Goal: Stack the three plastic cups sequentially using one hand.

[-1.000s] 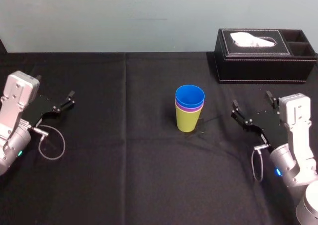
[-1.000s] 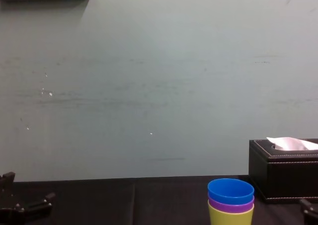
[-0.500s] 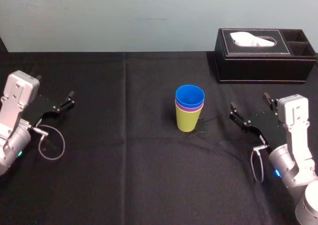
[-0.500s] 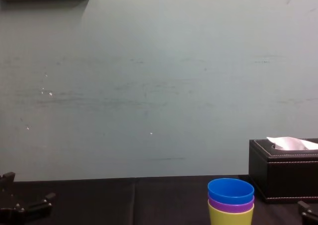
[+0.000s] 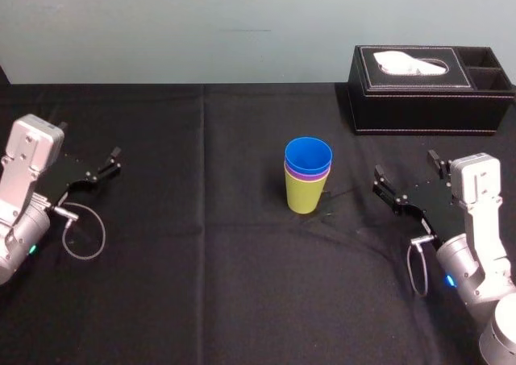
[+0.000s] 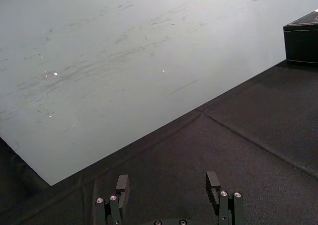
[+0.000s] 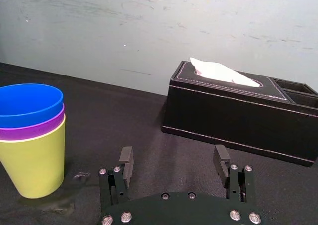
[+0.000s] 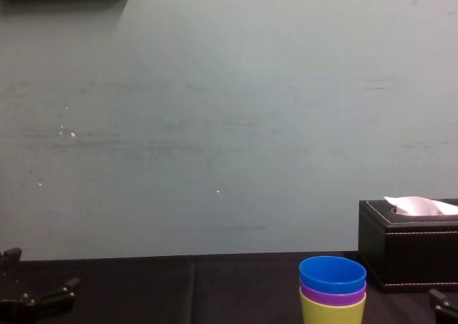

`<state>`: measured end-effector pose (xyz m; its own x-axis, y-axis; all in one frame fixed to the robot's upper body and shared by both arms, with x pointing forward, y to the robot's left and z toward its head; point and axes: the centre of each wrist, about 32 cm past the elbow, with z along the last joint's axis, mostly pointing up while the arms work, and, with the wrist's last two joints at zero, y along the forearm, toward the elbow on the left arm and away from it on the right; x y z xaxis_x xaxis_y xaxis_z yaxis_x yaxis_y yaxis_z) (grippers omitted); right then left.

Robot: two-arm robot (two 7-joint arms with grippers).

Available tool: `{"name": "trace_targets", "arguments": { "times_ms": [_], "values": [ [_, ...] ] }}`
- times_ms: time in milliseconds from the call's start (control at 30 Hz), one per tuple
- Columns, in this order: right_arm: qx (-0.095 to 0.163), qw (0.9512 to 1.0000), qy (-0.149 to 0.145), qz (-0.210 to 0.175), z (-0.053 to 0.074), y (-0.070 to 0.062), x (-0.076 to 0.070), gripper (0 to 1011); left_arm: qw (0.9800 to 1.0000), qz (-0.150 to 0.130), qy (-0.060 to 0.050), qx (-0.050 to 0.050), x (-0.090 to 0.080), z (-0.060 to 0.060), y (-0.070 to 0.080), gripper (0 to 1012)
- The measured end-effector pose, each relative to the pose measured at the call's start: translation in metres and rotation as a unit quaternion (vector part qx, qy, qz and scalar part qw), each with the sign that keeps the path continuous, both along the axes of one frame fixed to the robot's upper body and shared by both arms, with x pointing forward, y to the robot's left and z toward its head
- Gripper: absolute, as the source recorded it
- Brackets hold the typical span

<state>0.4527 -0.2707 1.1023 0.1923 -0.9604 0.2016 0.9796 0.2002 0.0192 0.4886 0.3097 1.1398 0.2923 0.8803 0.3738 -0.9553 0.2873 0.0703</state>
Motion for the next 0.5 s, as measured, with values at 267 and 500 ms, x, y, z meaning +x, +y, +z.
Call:
{"name": "trace_targets", "arguments": {
  "times_ms": [267, 500],
  "values": [
    [0.0, 1.0, 0.0, 0.0, 0.0001, 0.0, -0.0002, 1000, 1.0, 0.0, 0.0, 0.0, 0.0, 0.0, 0.0, 1011],
    [0.0, 1.0, 0.0, 0.0, 0.0002, 0.0001, -0.0001, 1000, 1.0, 0.0, 0.0, 0.0, 0.0, 0.0, 0.0, 1011]
  ]
}}
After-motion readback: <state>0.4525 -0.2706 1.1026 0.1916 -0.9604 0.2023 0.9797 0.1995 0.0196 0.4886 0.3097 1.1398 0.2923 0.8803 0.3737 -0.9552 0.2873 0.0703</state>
